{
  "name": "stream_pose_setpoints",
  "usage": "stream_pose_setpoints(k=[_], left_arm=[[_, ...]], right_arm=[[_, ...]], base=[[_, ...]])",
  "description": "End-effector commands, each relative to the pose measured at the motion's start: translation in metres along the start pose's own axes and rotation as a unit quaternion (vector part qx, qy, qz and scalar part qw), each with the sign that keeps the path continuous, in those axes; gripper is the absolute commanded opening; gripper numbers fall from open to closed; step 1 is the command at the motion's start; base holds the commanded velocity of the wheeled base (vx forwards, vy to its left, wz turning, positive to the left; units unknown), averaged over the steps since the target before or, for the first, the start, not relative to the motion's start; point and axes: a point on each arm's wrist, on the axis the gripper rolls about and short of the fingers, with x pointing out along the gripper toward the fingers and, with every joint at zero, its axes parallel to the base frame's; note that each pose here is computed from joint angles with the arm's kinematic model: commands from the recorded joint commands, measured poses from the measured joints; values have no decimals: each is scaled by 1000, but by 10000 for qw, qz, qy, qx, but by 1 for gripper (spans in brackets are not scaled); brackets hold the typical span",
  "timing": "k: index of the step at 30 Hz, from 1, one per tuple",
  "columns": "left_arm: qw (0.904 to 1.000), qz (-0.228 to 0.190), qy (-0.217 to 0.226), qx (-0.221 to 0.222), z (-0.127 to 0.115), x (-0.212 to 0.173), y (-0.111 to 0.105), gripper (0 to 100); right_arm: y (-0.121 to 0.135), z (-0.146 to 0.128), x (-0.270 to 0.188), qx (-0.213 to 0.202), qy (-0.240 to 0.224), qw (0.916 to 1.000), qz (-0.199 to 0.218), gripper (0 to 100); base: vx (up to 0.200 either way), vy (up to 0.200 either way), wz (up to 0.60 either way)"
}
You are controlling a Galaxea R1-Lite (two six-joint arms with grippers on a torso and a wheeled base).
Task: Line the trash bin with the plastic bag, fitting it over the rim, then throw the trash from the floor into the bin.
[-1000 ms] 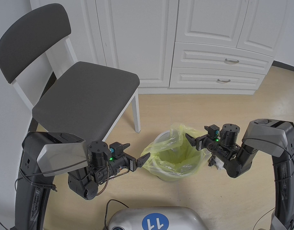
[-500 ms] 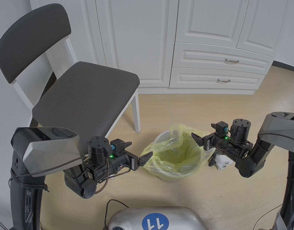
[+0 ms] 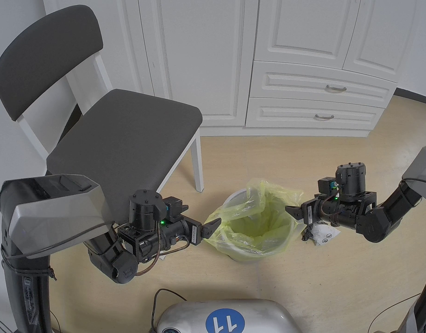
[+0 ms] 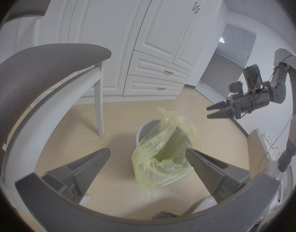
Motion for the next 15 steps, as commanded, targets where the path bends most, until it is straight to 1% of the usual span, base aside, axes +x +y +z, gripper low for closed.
stream_pose_setpoints(k=[1, 6, 13, 15], left_arm=[[9999, 123, 56, -9, 20, -7, -9, 100], [9999, 119, 103, -4, 17, -6, -10, 100], [9999, 119, 103, -4, 17, -6, -10, 100], [9999, 108, 65, -8, 17, -6, -10, 100]], right_arm=[[1, 17, -10, -12, -699, 9975, -59, 100], [2, 11, -1, -23, -498, 9987, -96, 100], [3, 8, 4, -20, -422, 9991, -84, 100], [3, 10, 1, -9, -238, 9997, -75, 100]], base=[[0, 0, 0], [0, 0, 0], [0, 0, 0], [0, 0, 0]])
